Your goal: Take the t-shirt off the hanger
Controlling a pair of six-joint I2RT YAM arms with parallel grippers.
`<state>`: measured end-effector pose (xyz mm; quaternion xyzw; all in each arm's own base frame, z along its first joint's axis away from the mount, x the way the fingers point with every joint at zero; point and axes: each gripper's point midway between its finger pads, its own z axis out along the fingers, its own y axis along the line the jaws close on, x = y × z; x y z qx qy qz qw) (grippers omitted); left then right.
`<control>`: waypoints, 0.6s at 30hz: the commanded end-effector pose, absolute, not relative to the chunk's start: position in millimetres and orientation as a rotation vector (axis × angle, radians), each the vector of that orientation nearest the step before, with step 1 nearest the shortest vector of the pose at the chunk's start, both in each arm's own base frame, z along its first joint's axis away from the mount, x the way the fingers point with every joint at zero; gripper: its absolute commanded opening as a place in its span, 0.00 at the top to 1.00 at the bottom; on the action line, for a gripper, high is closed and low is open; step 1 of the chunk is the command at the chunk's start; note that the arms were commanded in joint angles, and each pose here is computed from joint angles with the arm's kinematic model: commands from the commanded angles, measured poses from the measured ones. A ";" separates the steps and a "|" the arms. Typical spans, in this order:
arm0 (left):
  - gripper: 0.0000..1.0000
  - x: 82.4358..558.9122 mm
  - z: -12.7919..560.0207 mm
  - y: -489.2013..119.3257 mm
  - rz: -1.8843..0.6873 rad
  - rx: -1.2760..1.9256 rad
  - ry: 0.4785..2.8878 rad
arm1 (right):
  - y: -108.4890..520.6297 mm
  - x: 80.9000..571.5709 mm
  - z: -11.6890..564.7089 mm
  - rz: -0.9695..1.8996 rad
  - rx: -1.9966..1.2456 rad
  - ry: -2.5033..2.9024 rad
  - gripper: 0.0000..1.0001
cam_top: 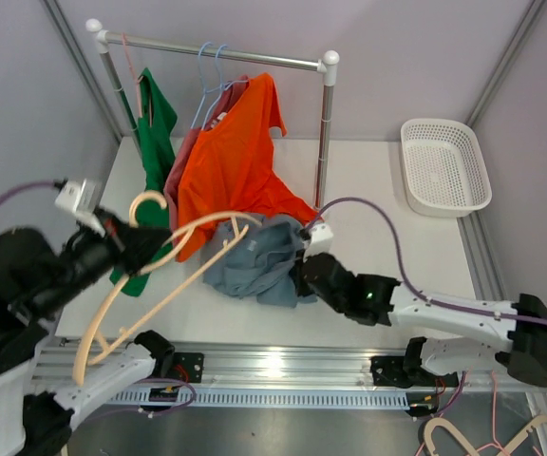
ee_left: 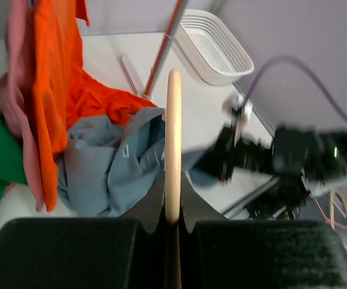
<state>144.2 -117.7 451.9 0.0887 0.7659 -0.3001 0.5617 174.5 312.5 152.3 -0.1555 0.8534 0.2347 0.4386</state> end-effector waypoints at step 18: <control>0.99 87.4 338.8 -89.5 -0.760 0.229 1.748 | 157.4 239.4 614.1 0.462 0.002 0.934 1.00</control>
